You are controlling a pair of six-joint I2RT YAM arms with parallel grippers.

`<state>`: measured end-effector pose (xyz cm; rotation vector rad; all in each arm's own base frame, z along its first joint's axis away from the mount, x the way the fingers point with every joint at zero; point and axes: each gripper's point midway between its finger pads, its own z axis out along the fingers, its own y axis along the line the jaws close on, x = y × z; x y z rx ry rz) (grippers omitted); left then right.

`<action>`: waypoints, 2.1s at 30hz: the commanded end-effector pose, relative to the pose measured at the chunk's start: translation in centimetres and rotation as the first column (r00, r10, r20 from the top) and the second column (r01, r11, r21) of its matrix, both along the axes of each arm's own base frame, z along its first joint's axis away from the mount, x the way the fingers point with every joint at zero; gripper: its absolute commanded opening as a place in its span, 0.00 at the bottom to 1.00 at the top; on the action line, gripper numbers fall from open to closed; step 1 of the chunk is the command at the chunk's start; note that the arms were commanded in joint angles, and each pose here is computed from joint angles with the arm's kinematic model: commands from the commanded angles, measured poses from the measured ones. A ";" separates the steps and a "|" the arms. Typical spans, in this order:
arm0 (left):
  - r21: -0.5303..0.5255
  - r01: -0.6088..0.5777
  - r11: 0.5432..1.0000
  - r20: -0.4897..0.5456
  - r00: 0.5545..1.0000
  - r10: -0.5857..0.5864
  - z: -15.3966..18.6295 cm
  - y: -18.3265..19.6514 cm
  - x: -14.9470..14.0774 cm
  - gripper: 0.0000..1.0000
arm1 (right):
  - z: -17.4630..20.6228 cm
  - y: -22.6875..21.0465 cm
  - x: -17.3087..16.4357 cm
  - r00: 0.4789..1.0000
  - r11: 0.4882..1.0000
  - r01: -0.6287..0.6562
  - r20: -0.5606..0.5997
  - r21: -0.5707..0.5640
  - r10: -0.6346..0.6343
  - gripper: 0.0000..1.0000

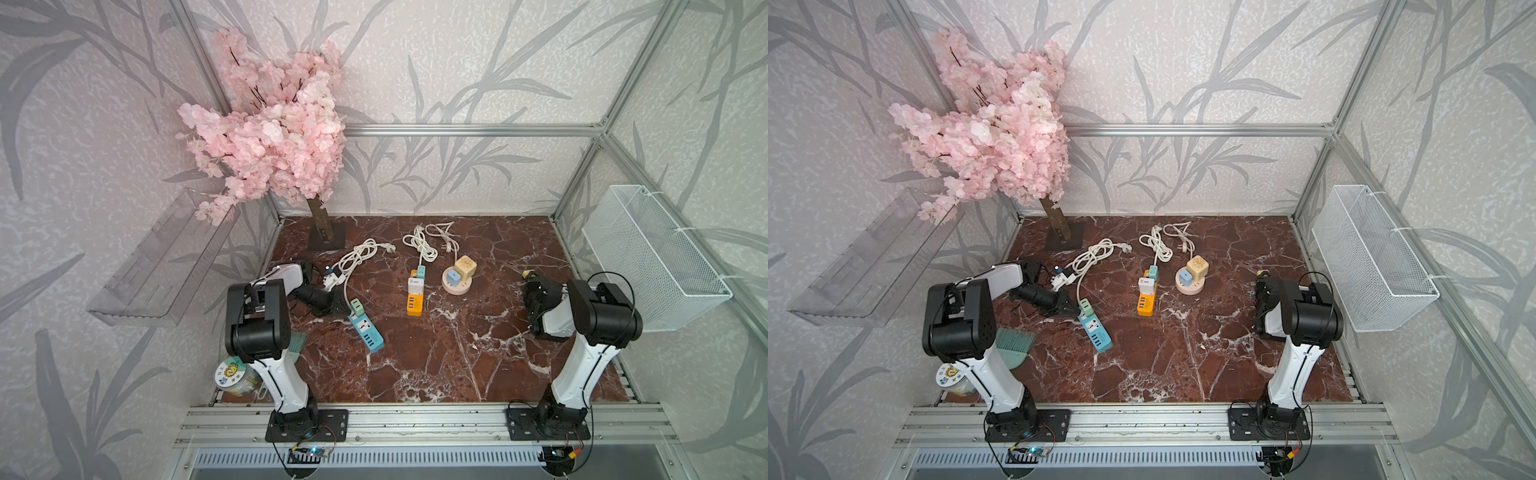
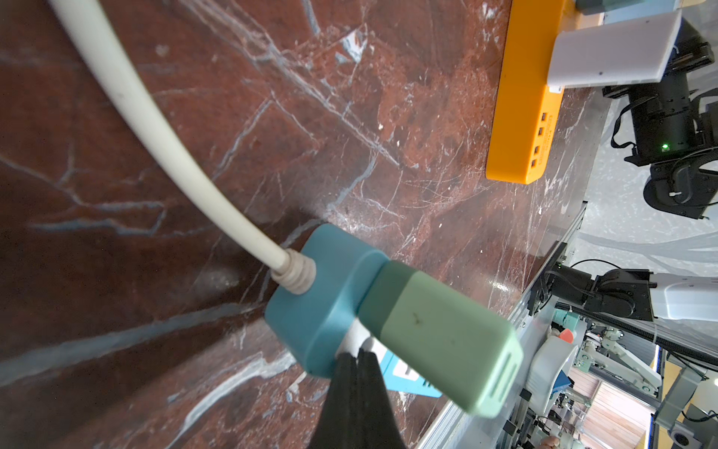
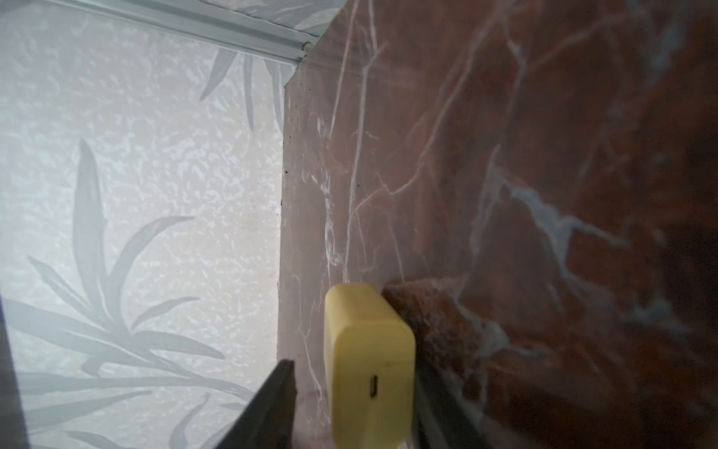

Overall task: Pull the plug off the socket
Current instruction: Place the plug at the center of the board, then remove the plug from the socket.

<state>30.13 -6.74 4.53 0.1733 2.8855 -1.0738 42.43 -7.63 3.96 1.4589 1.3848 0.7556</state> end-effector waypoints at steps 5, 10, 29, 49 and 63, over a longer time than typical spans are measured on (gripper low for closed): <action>0.092 0.014 0.996 -0.038 0.999 -0.011 -2.2 1.2 -0.5 0.00 | 0.4 0.2 -1.5 0.991 0.997 -0.051 -0.125 -0.059 0.044 0.71; 0.094 0.014 0.995 -0.037 0.999 -0.011 -2.2 1.3 -0.5 0.00 | 2.1 0.4 -2.9 0.987 0.995 -0.062 -0.151 -0.082 0.050 0.73; 0.095 0.013 0.995 -0.033 0.999 -0.010 -2.2 1.3 -0.4 0.00 | 6.8 8.7 -9.2 0.819 0.846 -0.493 -0.437 -0.203 0.372 0.73; 0.094 0.013 0.995 -0.031 0.999 -0.010 -2.1 1.3 -0.4 0.00 | 15.9 37.3 -14.2 0.147 -0.296 -0.833 -0.703 -0.467 0.696 0.64; 0.087 0.013 0.996 -0.035 0.999 -0.010 -2.2 1.2 -0.4 0.00 | 13.2 51.4 -17.3 -0.103 -0.606 -0.702 -0.789 -0.374 0.606 0.64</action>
